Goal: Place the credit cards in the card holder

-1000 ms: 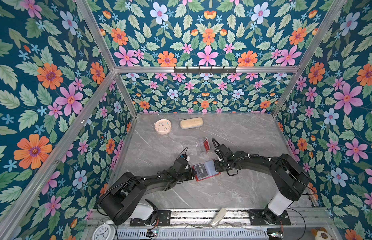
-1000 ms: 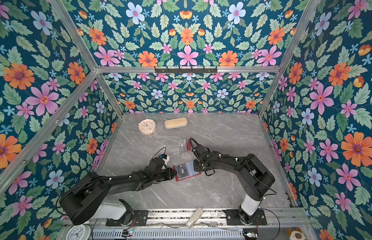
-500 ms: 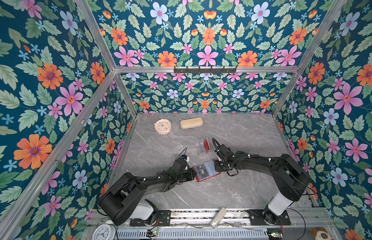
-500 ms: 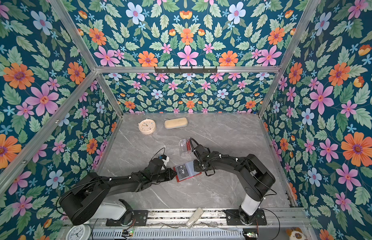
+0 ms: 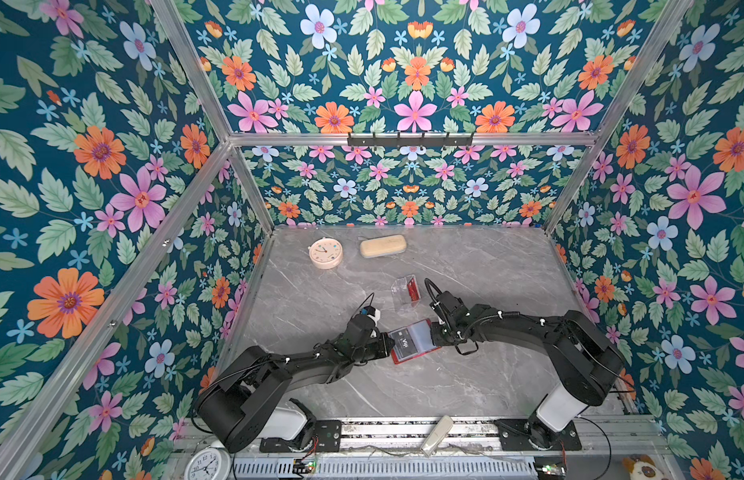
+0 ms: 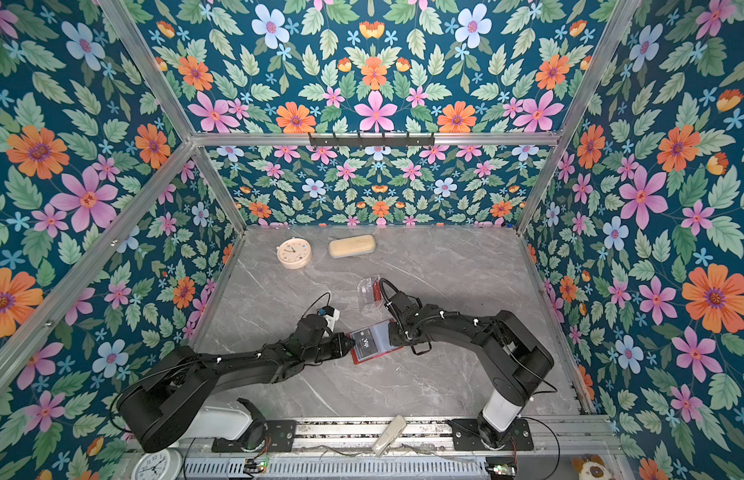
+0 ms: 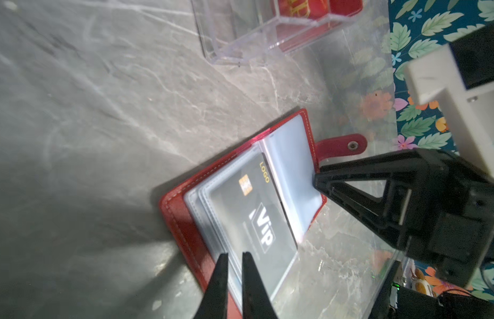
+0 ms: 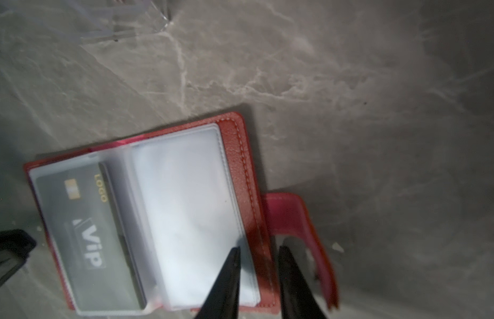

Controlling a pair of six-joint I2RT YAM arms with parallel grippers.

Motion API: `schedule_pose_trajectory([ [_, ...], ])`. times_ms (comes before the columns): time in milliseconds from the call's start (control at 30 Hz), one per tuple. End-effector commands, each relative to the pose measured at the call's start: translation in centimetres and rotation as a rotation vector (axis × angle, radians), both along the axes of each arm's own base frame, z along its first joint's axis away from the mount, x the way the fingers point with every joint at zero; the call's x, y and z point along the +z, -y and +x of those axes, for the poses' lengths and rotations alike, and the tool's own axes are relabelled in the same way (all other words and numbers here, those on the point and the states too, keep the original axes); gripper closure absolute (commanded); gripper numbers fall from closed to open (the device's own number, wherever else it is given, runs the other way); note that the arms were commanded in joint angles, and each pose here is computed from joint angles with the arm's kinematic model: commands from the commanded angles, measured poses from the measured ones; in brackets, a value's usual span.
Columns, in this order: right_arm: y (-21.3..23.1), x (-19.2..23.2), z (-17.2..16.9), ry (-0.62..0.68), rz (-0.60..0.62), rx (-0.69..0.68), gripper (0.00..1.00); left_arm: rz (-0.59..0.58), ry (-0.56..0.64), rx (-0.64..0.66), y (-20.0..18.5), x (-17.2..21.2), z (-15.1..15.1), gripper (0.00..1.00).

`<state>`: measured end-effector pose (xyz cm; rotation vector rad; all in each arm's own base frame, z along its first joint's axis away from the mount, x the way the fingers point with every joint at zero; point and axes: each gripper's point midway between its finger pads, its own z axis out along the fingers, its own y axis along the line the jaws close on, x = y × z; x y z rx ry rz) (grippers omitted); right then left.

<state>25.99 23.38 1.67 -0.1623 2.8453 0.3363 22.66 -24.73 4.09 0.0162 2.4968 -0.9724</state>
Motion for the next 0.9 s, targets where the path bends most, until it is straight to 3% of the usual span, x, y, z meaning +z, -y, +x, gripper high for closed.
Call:
schedule_pose_trajectory([
  [0, 3.2, -1.4, -2.8, -0.104, -0.144, -0.046, 0.75, 0.104, 0.009, 0.058, -2.0, -0.9, 0.3, 0.81],
  [133, 3.3, -1.1, -2.8, -0.096, -0.158, -0.053, 0.75, 0.160, 0.000, 0.076, -3.1, -1.5, 0.1, 0.76],
  [300, 3.4, 0.1, -2.6, -0.067, -0.160, -0.058, 0.76, 0.142, -0.013, 0.045, -2.3, -1.8, 0.1, 0.72],
  [633, 2.6, 0.6, -3.3, -0.071, -0.130, -0.023, 0.76, 0.108, 0.001, -0.004, -0.2, -2.1, 1.2, 0.78],
  [867, 3.6, 2.4, -2.9, 0.004, -0.123, -0.064, 0.75, 0.101, 0.036, -0.047, 1.3, -1.7, 2.6, 0.78],
])
